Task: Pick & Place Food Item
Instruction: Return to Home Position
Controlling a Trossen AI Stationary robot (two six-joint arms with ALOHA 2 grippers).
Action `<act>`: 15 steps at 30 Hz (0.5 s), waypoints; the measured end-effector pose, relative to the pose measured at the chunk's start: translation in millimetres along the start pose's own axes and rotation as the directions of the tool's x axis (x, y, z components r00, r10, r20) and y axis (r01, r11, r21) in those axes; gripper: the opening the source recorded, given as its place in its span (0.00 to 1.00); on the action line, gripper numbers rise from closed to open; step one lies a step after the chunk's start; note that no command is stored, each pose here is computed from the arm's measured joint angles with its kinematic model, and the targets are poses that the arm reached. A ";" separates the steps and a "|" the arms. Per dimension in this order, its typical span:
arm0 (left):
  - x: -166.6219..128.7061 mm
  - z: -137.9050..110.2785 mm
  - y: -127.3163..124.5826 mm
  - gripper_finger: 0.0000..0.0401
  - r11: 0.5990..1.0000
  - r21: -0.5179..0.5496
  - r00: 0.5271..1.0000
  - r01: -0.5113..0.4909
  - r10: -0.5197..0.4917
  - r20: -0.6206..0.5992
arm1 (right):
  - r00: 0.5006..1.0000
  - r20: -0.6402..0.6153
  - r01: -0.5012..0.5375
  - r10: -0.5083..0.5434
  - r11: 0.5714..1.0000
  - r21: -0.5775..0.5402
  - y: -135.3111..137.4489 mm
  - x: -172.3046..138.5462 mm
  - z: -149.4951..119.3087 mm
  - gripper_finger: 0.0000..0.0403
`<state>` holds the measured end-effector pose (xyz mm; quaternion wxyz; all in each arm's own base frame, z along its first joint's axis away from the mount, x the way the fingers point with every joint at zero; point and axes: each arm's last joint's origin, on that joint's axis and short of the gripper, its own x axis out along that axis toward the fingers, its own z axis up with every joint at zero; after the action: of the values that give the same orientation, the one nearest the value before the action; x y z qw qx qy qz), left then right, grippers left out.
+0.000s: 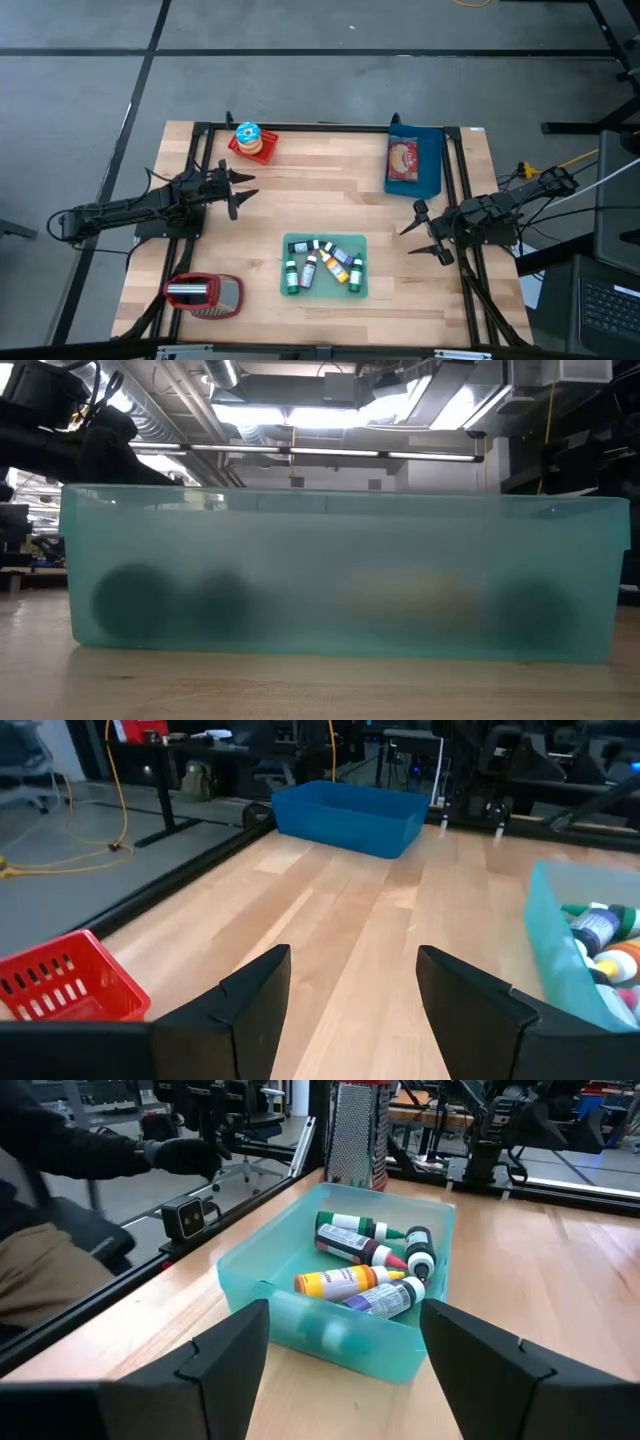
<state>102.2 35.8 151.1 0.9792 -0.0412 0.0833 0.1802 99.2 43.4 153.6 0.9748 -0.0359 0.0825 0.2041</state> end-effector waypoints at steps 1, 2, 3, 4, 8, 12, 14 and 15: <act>0.0 0.0 0.0 0.53 1.000 -0.006 1.000 0.000 0.000 0.000 | 1.000 0.000 0.002 -0.002 1.000 0.000 -0.1 0.0 0.0 0.66; 0.0 0.0 0.0 0.53 1.000 -0.008 1.000 0.000 0.000 0.000 | 1.000 0.000 0.003 -0.003 1.000 0.002 -0.1 0.0 0.0 0.66; 0.0 0.0 0.0 0.53 1.000 -0.009 1.000 0.000 0.000 0.000 | 1.000 0.000 0.003 -0.003 1.000 0.002 -0.1 0.0 0.0 0.66; 0.0 0.0 0.0 0.53 1.000 -0.009 1.000 0.000 0.000 0.000 | 1.000 0.000 0.003 -0.003 1.000 0.002 -0.1 0.0 0.0 0.66; 0.0 0.0 0.0 0.53 1.000 -0.009 1.000 0.000 0.000 0.000 | 1.000 0.000 0.004 -0.004 1.000 0.002 -0.1 0.0 0.0 0.66; 0.0 0.0 0.0 0.53 1.000 -0.009 1.000 0.000 0.000 0.000 | 1.000 0.000 0.004 -0.004 1.000 0.002 -0.1 0.0 0.0 0.66; 0.0 0.1 0.0 0.53 1.000 -0.009 1.000 0.000 0.000 0.001 | 1.000 0.000 0.004 -0.004 1.000 0.001 -0.1 0.0 0.0 0.66; 0.0 0.1 0.0 0.53 1.000 -0.009 1.000 0.000 0.000 0.001 | 1.000 0.001 0.002 -0.002 1.000 0.001 0.1 -0.1 0.1 0.66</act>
<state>102.2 35.8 151.2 0.9791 -0.0454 0.0822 0.1806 99.1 43.5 153.7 0.9751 -0.0351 0.0820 0.2029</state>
